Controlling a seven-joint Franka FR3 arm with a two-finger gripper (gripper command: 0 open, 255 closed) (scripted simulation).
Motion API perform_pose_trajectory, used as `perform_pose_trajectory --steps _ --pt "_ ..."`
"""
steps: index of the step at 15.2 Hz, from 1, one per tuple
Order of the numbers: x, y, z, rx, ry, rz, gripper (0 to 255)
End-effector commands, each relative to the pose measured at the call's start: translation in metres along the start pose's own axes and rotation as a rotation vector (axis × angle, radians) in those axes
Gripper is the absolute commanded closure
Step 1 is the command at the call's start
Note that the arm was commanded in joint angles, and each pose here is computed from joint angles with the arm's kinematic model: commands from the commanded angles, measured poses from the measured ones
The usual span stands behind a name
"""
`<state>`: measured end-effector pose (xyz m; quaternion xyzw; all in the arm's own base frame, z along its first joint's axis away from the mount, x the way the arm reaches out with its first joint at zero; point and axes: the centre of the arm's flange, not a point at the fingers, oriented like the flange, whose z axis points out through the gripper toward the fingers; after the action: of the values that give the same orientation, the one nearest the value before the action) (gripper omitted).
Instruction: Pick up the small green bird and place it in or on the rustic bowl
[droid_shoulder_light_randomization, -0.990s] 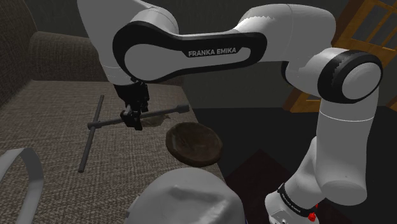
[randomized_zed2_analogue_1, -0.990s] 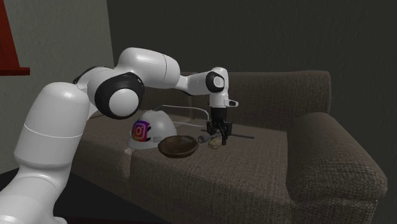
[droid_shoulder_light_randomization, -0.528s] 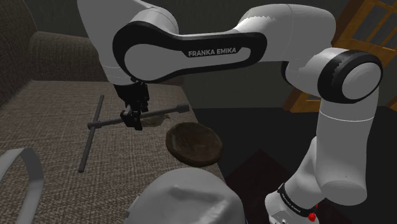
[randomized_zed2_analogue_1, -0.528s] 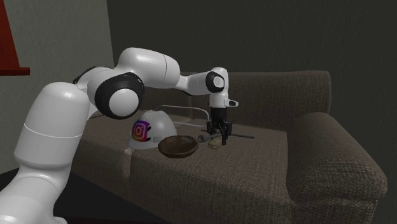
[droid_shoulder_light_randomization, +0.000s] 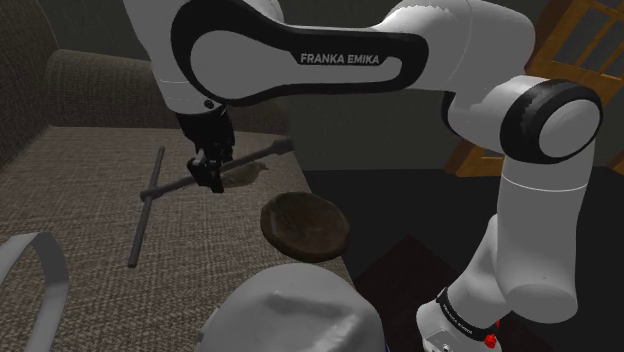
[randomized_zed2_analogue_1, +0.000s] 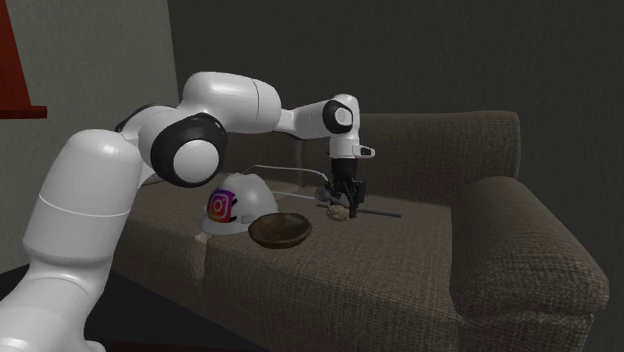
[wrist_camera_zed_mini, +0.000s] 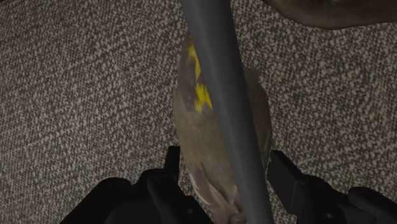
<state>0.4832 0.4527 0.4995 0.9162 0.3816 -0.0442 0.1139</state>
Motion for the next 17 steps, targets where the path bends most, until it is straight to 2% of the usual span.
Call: perform_pose_trajectory --steps 1,17 --pt "-0.002 0.002 -0.01 0.0 0.0 0.0 255" --pt "-0.016 0.017 -0.092 0.0 0.0 0.0 255"
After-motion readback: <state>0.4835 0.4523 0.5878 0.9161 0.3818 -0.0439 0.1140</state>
